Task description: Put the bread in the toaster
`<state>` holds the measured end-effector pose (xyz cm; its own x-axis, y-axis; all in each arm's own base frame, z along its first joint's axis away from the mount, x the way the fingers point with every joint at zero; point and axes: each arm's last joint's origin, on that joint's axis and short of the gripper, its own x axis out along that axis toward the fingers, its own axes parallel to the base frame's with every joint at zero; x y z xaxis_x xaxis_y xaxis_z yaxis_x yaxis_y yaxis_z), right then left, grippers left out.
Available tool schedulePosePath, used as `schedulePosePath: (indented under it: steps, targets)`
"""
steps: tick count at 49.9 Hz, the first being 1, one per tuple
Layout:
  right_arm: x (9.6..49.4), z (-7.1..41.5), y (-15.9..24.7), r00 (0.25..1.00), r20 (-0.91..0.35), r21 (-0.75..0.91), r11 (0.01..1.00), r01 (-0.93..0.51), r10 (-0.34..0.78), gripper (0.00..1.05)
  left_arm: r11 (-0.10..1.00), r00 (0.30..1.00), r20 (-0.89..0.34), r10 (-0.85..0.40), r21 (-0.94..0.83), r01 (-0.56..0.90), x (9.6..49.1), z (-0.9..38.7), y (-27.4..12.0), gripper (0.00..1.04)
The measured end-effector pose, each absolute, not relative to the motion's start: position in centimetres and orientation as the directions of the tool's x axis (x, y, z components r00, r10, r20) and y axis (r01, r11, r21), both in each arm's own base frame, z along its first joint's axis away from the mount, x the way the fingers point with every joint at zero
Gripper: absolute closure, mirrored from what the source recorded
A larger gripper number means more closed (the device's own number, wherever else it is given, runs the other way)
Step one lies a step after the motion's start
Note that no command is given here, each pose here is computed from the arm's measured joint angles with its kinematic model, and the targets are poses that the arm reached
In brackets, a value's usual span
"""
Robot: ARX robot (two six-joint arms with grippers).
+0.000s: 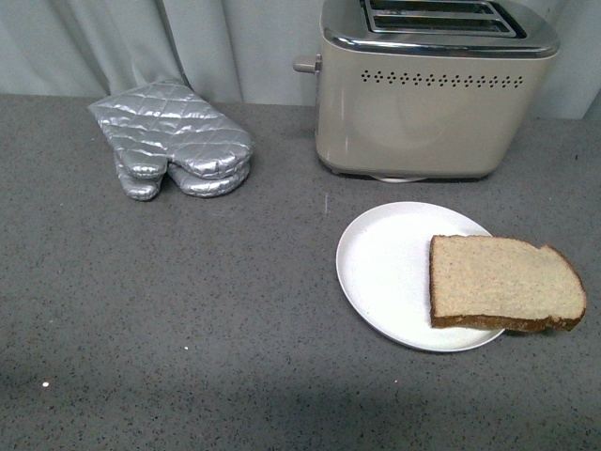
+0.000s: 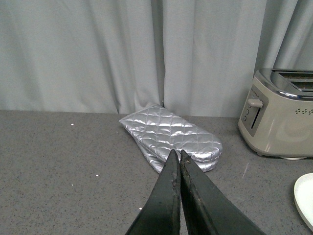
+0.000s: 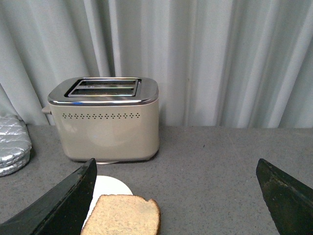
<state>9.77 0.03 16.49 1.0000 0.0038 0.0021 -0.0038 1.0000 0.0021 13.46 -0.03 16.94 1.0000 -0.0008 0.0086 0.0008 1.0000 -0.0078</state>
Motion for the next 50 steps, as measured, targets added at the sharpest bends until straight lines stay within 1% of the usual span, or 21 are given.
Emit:
schedulePosePath:
  steps: [50]
  targets:
    - [9.8, 16.5, 0.0, 1.000, 0.002, 0.002, 1.000, -0.004, 0.004, 0.10, 1.000, 1.000, 0.019, 0.000, -0.008, 0.000, 10.6, 17.2, 0.0, 1.01]
